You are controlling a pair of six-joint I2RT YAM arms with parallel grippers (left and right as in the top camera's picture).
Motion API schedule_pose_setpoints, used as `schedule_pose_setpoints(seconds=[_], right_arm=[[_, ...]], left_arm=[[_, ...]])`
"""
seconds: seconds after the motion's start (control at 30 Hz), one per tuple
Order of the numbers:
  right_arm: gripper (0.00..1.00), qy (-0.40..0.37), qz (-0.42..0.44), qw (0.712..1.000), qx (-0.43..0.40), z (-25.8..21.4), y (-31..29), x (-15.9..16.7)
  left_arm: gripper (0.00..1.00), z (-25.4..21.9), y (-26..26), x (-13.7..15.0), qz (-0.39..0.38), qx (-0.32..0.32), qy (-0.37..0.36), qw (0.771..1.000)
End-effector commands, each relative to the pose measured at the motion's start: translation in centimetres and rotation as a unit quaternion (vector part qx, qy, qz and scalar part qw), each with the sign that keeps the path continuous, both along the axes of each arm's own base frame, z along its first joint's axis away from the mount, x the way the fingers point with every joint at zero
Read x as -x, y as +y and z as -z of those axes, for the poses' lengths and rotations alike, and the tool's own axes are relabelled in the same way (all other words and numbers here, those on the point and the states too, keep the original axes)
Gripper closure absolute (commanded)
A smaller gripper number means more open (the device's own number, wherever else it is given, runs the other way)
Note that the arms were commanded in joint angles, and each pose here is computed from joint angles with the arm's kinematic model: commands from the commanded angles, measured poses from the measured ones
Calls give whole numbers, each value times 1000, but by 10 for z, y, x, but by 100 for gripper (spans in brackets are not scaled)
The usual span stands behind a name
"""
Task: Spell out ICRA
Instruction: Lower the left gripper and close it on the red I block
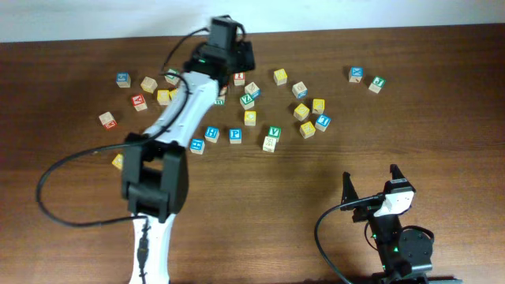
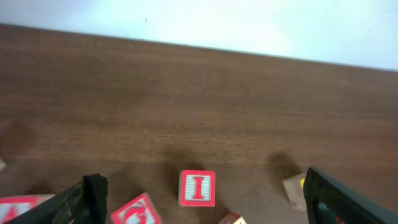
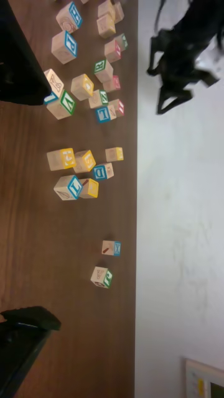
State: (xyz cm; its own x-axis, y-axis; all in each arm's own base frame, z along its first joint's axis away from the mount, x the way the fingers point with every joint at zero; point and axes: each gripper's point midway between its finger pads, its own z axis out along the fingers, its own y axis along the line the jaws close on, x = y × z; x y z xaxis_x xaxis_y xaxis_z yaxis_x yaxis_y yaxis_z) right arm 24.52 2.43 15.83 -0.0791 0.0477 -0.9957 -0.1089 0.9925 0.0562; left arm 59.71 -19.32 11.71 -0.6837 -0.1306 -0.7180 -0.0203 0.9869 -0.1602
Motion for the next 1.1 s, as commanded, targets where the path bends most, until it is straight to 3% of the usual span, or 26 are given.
schedule_pose_setpoints(seconds=[0.0, 0.27, 0.43, 0.6, 0.73, 1.07], right_arm=[[2, 3, 7, 1000, -1, 3, -3, 0], [2, 3, 7, 1000, -1, 3, -3, 0], [1, 3, 7, 1000, -1, 3, -3, 0], [2, 3, 7, 1000, -1, 3, -3, 0], [2, 3, 7, 1000, -1, 3, -3, 0], [2, 3, 7, 1000, -1, 3, -3, 0]], left_arm=[[9, 29, 3, -3, -33, -40, 3, 999], [30, 81, -2, -4, -28, -50, 27, 998], [27, 96, -12, -6, 19, -62, 28, 998], [29, 92, -13, -10, 16, -60, 18, 998], [30, 90, 7, -9, -15, -105, 17, 994], [19, 28, 6, -12, -20, -88, -23, 996]])
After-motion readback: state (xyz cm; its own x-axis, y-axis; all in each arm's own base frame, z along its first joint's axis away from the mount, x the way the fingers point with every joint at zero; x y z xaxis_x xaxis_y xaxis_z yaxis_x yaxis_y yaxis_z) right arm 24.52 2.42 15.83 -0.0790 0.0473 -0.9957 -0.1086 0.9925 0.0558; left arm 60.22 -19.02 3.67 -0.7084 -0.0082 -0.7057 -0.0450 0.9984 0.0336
